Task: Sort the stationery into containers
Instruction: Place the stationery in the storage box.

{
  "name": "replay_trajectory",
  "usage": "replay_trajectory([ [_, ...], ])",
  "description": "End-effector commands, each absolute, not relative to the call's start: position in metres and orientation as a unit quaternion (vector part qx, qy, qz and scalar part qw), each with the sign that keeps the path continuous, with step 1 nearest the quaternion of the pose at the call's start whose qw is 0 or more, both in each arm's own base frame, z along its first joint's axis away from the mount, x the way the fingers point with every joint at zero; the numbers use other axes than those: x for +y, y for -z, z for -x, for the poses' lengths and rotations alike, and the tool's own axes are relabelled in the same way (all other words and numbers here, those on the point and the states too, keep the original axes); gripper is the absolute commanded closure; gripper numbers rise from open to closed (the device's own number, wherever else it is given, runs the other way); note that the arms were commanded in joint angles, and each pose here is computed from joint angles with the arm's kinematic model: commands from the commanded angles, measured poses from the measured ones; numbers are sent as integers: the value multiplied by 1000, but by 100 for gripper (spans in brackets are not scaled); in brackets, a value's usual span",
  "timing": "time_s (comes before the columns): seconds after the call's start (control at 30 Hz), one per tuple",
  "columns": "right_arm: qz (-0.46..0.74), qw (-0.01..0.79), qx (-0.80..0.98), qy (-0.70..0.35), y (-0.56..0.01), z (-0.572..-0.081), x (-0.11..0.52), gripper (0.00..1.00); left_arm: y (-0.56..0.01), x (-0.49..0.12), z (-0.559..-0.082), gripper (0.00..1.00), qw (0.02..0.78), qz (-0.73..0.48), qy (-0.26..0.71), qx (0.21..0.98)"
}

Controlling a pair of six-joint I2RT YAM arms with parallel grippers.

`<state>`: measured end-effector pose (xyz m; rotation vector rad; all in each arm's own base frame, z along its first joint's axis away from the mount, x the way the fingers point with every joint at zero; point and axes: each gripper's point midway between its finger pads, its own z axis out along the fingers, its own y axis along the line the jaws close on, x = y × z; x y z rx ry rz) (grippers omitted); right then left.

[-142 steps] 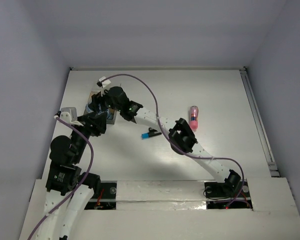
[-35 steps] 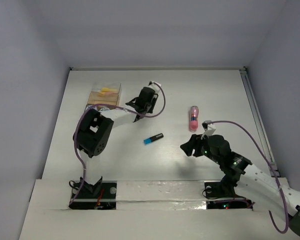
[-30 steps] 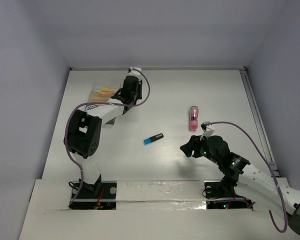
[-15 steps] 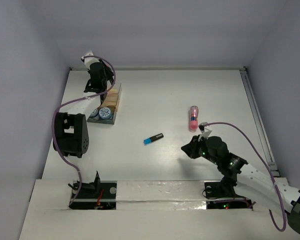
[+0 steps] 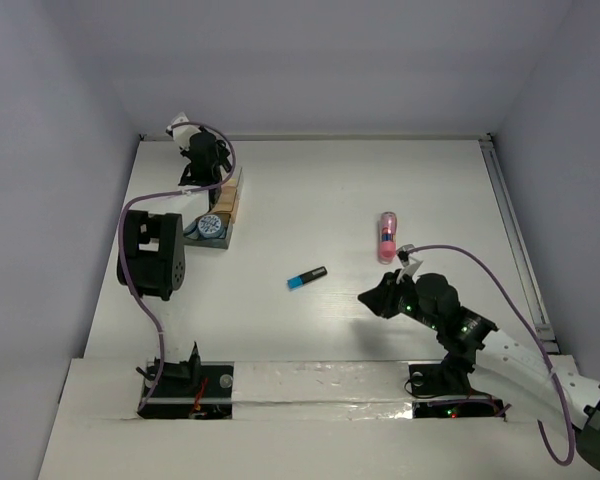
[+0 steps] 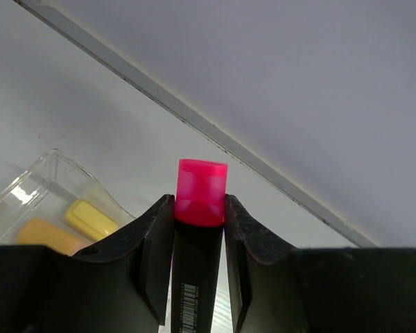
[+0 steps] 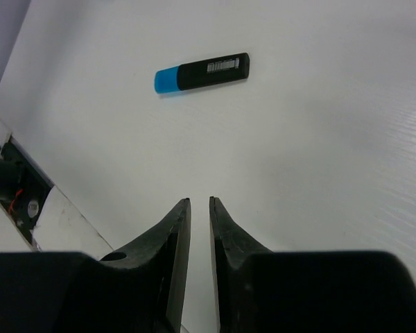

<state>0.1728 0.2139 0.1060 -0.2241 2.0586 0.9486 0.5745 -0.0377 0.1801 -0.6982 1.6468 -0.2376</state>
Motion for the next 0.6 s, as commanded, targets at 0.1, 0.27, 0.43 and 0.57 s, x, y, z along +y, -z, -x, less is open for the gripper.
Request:
replay_trajectory([
  [0.1,104,440,788,-417,-133,-173,225,76,-192,-23,-576,100,657,324,89,674],
  [0.27,103,442,777,-436,-141,-169,228,76,-182,-23,-579,100,657,319,81,678],
  [0.43,103,443,771,-445,-147,-168,230,76,-168,-22,-576,100,654,315,76,684],
  [0.57,105,441,768,-453,-150,-168,233,76,-160,-23,-572,98,653,312,78,685],
])
